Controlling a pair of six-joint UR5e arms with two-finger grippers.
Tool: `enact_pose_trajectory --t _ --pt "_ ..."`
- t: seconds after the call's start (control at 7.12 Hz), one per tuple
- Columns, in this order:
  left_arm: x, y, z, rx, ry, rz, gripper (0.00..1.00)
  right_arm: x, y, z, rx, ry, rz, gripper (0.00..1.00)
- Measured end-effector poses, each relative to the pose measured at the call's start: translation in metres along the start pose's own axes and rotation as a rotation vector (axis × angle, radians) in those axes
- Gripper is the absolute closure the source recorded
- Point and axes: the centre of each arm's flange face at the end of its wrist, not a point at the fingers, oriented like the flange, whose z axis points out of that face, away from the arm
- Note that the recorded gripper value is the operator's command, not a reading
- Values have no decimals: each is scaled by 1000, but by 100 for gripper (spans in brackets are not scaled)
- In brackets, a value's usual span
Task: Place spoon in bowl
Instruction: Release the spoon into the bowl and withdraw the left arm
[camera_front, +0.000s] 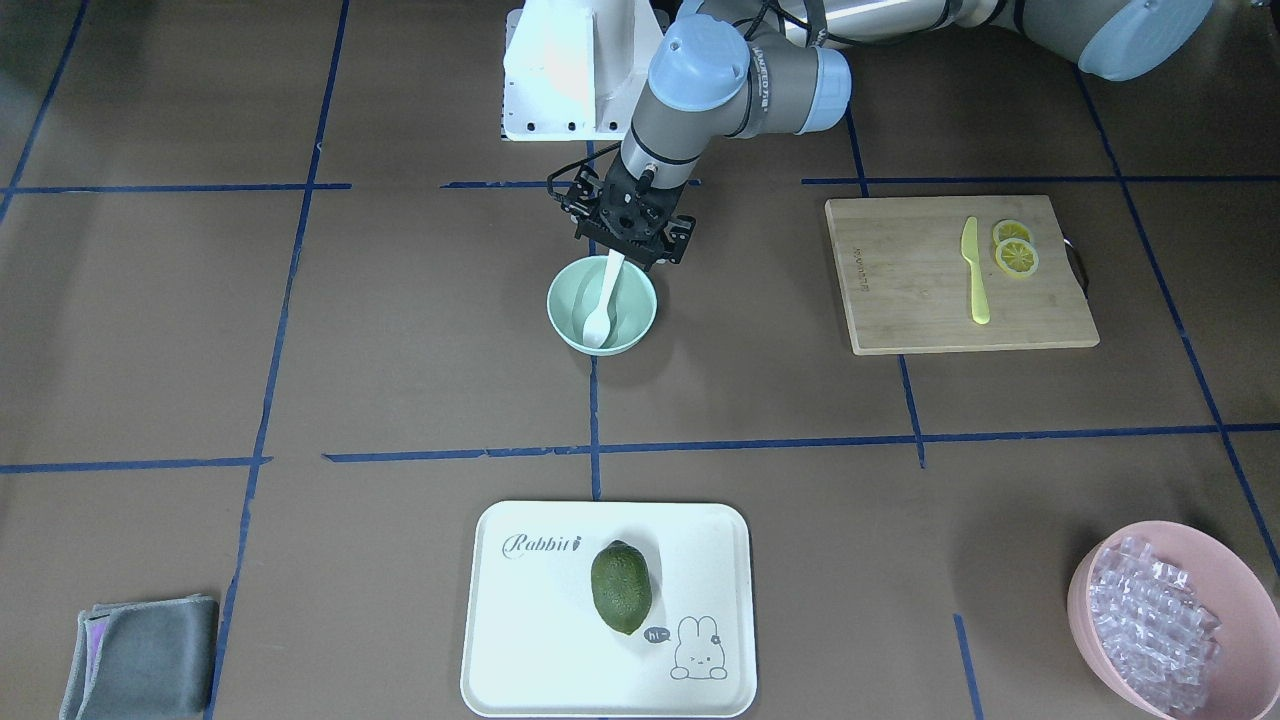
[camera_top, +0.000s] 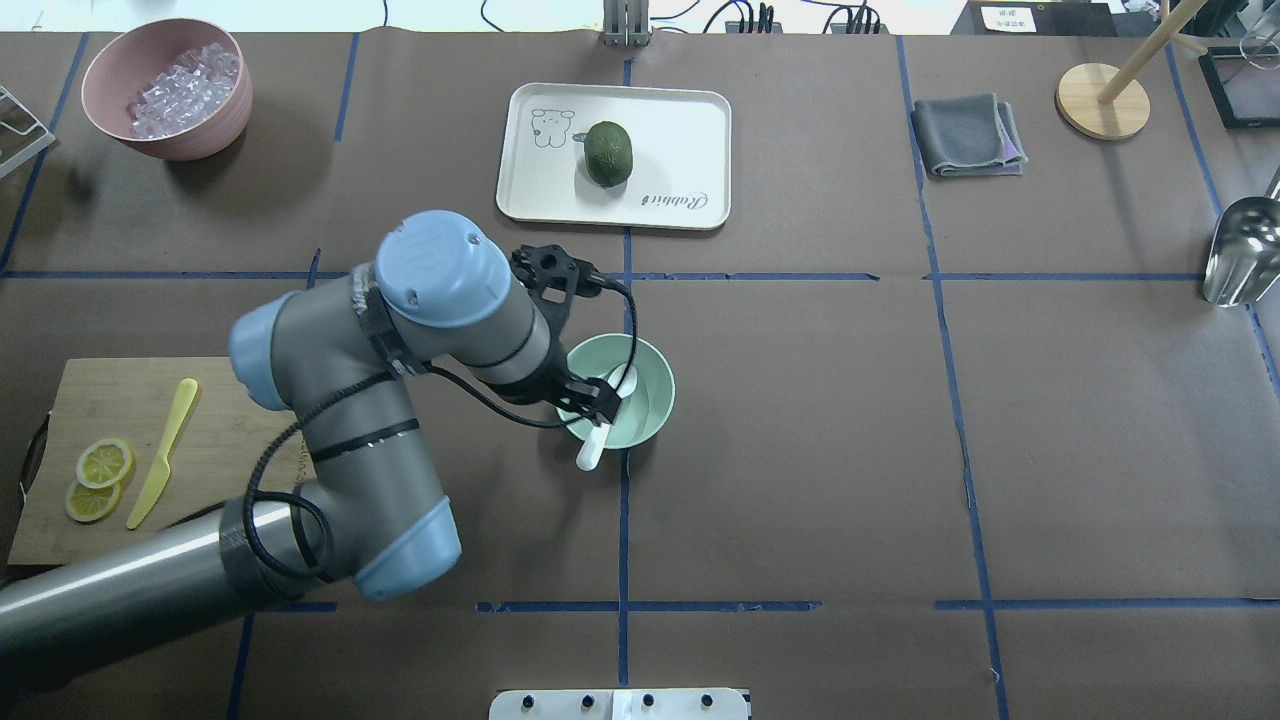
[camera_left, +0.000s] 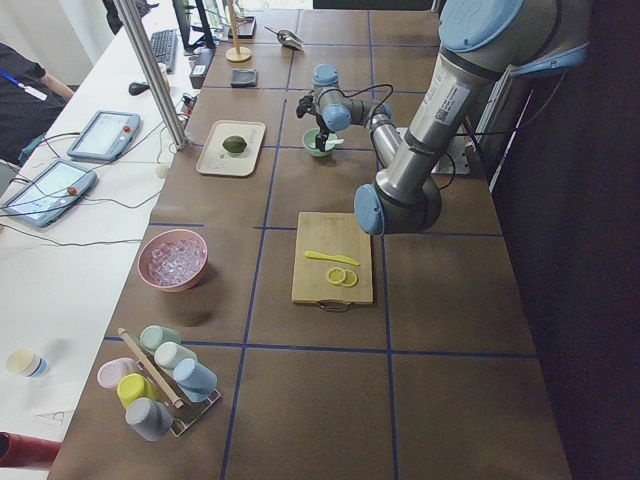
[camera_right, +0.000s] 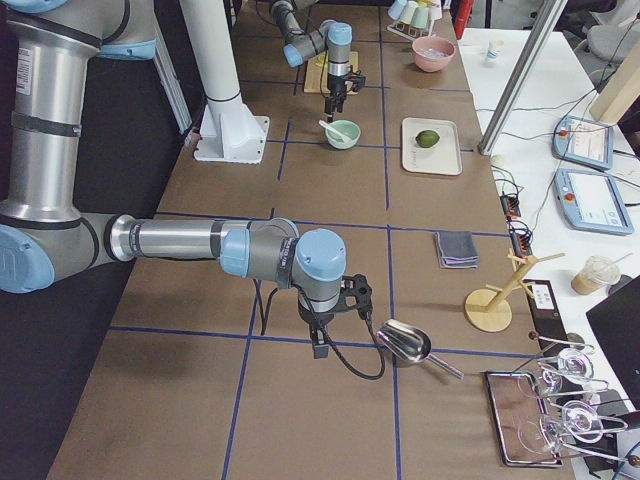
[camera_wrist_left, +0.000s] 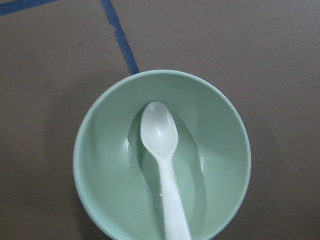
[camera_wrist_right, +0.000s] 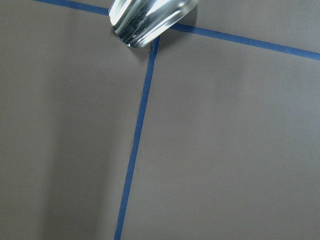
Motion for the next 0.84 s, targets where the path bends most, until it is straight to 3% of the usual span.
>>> enact_pose_trajectory --t 0.28,0.56,0.84 --pt "-94 -1 -38 24 -91 24 0 1 4 2 -4 -5 4 0" --pt "-218 14 -82 59 -178 -74 0 1 8 5 -8 -8 8 0" --pt "-358 33 -128 25 -221 -91 0 2 7 5 -9 -8 8 0"
